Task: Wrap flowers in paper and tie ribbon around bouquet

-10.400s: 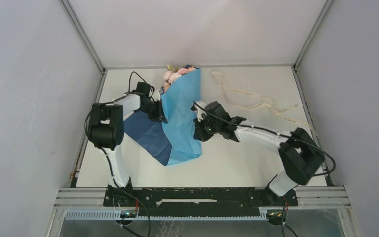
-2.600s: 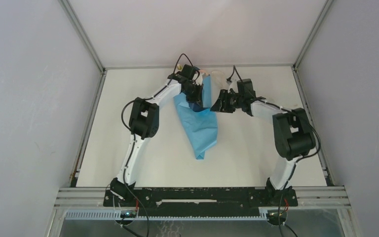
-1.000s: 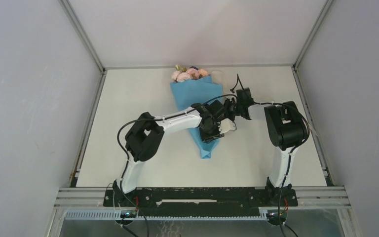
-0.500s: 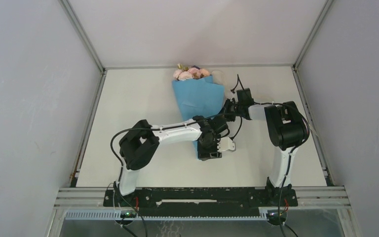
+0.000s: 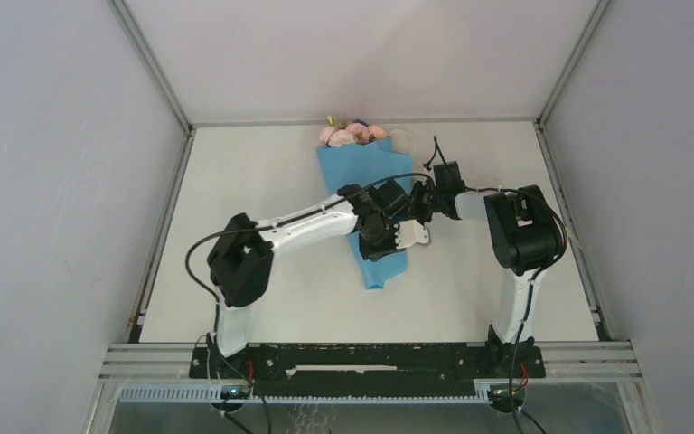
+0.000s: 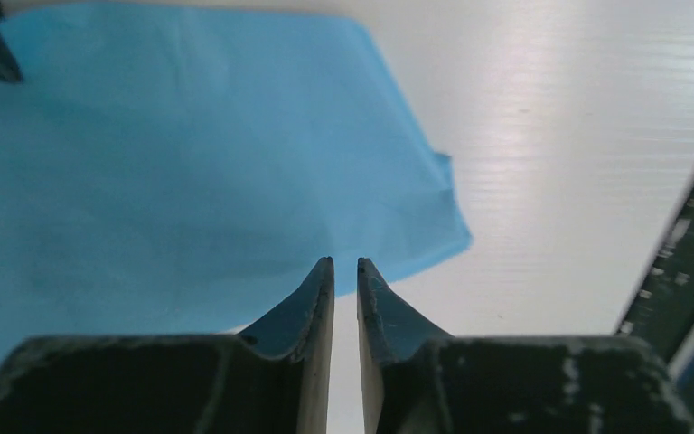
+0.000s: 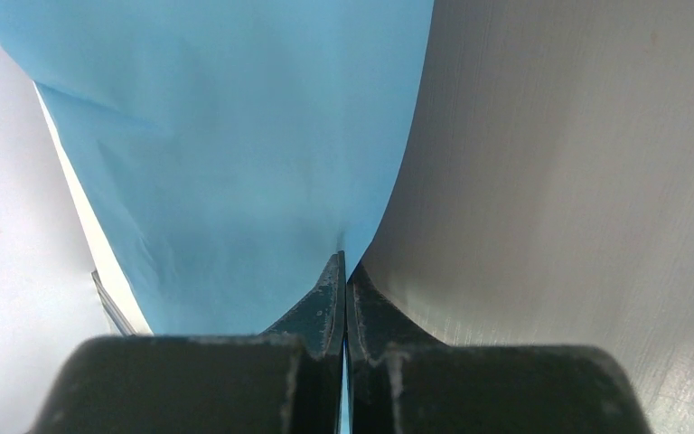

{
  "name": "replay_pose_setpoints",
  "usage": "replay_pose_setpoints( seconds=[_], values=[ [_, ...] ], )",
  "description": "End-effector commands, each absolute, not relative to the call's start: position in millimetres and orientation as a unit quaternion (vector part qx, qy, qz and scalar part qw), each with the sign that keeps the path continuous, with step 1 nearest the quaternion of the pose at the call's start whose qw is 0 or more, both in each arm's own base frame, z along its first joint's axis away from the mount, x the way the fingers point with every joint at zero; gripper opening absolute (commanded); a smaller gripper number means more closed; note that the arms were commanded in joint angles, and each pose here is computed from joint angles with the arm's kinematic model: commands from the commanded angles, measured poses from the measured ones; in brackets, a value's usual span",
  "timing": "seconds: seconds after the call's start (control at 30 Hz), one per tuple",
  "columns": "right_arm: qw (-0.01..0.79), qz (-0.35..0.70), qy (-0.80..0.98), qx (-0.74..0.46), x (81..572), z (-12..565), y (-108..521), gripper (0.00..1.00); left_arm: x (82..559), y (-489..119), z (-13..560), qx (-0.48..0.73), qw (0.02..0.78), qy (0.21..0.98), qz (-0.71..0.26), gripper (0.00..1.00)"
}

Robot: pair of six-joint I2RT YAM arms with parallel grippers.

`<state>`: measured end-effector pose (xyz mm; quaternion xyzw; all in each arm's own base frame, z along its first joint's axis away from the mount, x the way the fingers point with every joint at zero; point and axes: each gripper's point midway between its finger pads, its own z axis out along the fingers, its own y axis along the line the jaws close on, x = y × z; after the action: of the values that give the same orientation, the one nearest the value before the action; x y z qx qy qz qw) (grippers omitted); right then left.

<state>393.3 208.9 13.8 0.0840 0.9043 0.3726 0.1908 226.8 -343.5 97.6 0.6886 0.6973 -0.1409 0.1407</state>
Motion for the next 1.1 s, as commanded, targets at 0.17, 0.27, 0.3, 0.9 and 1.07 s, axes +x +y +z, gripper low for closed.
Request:
replay_pose_setpoints(
  seconds=[0.17,0.27,0.3,0.9,1.07],
  values=[
    [0.207,0.361,0.907,0.072,398.4,14.8,205.1,0.00,199.3,-318.4,27.2,0.757,0.079,0.645,-0.073,0.20],
    [0.207,0.361,0.906,0.072,398.8,13.2,205.6,0.00,183.2,-313.4,30.1,0.767,0.075,0.632,-0.081,0.22],
    [0.206,0.362,0.906,0.073,398.7,12.6,205.8,0.00,180.9,-312.2,33.5,0.767,0.078,0.632,-0.081,0.24],
    [0.207,0.365,0.905,0.072,396.9,18.4,212.9,0.07,263.7,-330.6,123.5,0.639,0.251,0.720,-0.103,0.44],
    [0.213,0.357,0.907,0.074,397.6,22.2,210.2,0.16,297.7,-335.2,74.5,0.635,0.225,0.737,-0.058,0.61]
  ],
)
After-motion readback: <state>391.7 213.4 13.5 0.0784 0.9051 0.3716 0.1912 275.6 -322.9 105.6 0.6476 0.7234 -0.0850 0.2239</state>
